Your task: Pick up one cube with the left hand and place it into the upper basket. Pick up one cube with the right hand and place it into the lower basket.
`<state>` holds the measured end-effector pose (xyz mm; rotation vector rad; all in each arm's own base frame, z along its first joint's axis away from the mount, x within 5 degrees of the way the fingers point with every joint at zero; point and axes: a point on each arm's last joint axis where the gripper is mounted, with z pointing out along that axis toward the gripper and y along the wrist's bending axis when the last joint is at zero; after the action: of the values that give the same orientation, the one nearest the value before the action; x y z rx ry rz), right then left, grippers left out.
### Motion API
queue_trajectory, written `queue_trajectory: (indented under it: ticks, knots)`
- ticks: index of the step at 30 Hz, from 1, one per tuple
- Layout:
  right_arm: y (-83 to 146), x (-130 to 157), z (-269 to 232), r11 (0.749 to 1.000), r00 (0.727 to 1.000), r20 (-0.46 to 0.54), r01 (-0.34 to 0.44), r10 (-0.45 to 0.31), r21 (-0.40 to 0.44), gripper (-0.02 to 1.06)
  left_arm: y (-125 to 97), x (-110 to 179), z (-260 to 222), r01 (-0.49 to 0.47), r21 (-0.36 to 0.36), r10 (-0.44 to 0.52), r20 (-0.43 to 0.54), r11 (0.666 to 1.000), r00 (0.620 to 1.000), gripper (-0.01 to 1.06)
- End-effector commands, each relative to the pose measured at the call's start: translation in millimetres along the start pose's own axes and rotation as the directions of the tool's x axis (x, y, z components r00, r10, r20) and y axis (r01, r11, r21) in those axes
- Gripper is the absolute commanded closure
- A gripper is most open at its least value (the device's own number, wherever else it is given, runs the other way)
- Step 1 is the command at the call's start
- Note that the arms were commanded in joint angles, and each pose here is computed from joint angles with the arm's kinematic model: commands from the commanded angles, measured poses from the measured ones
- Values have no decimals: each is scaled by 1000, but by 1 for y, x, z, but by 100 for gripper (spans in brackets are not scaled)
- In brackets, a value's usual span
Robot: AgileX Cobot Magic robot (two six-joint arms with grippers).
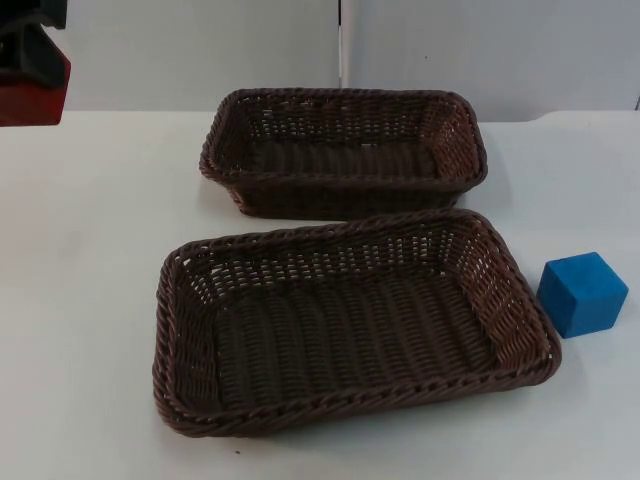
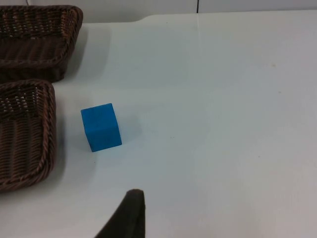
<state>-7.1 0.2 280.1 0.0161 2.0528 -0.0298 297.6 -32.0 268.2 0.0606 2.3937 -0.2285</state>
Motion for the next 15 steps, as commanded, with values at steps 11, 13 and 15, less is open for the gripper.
queue_trajectory:
  ticks: [11,13,15]
  knots:
    - [0,0,0,1000,1000,4,0,0,5,0,-2,-2,-1,-4,5,3,28,1000,1000,105]
    - [0,0,0,1000,1000,4,0,0,5,0,-2,-2,-1,-4,5,3,30,1000,1000,105]
    - [0,0,0,1000,1000,4,0,0,5,0,-2,-2,-1,-4,5,3,31,1000,1000,105]
